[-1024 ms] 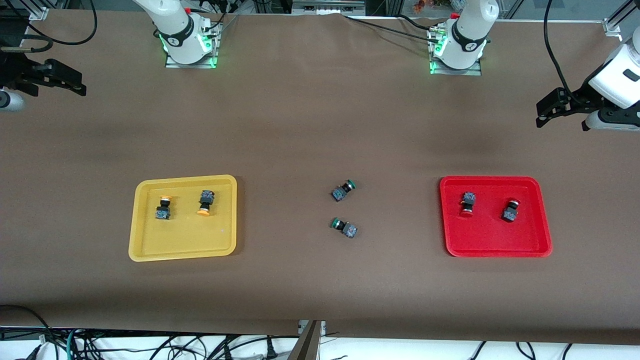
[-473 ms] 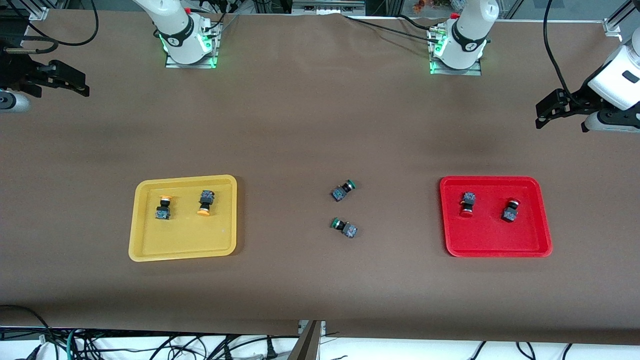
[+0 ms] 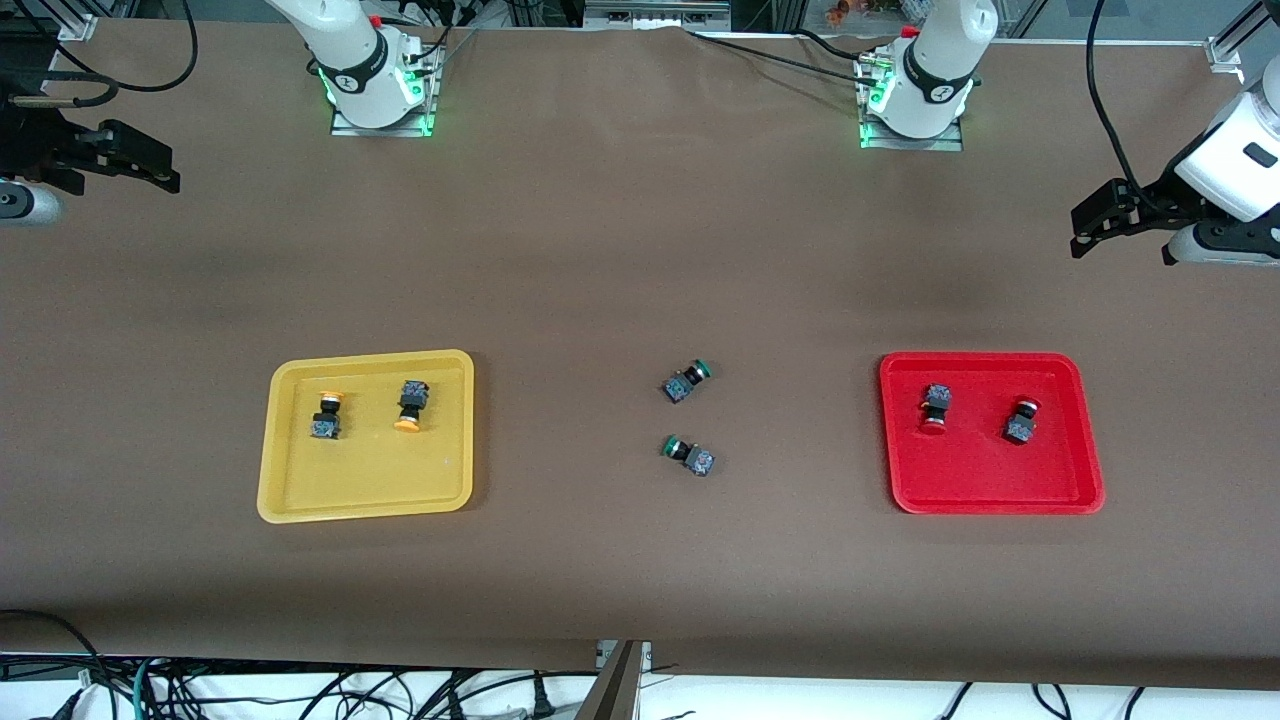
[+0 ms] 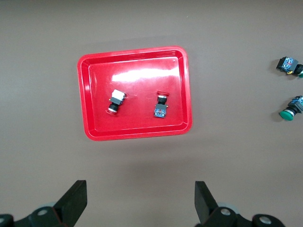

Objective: Place red and yellow buttons in trays

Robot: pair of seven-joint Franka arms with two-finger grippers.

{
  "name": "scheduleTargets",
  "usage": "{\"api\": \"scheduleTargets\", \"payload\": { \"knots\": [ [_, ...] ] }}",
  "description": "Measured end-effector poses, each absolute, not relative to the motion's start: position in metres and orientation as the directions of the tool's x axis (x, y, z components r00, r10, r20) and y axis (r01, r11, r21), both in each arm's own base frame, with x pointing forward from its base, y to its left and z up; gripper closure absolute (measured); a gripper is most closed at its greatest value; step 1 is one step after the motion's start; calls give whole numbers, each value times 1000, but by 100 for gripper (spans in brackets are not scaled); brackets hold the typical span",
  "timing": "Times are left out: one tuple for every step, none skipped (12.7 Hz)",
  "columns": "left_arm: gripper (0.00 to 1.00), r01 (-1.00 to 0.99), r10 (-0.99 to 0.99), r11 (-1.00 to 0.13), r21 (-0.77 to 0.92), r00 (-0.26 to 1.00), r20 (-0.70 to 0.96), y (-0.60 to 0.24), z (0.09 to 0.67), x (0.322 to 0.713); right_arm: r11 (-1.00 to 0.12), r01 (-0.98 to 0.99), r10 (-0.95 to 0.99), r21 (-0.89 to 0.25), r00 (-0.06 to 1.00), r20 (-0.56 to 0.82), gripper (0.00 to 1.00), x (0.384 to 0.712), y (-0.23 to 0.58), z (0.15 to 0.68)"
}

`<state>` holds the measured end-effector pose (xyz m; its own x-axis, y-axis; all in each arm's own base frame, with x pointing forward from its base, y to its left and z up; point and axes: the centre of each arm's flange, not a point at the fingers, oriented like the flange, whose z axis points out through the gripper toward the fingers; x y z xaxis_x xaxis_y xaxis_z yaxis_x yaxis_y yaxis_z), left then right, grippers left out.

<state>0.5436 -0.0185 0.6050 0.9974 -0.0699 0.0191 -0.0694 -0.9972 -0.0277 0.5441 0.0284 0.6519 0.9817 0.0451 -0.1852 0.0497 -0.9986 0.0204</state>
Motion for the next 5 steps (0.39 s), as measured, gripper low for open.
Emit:
{"api": "scheduleTargets", "payload": {
  "knots": [
    [0, -69, -70, -997, -28, 997, 19, -18, 605, 544, -999, 50, 45, 20, 982, -185, 0, 544, 28, 652],
    [0, -69, -70, -997, -28, 997, 18, -18, 605, 544, -999, 50, 45, 20, 982, -185, 0, 544, 28, 652],
    [0, -69, -70, -997, -28, 997, 18, -18, 604, 544, -999, 50, 45, 20, 982, -185, 0, 544, 28, 652],
    [0, -69, -70, -997, -28, 997, 18, -18, 604, 544, -999, 50, 45, 20, 982, -185, 0, 544, 28, 652],
    [0, -69, -70, -997, -28, 997, 17, -18, 604, 544, -999, 50, 45, 20, 982, -185, 0, 544, 28, 652]
  ]
}}
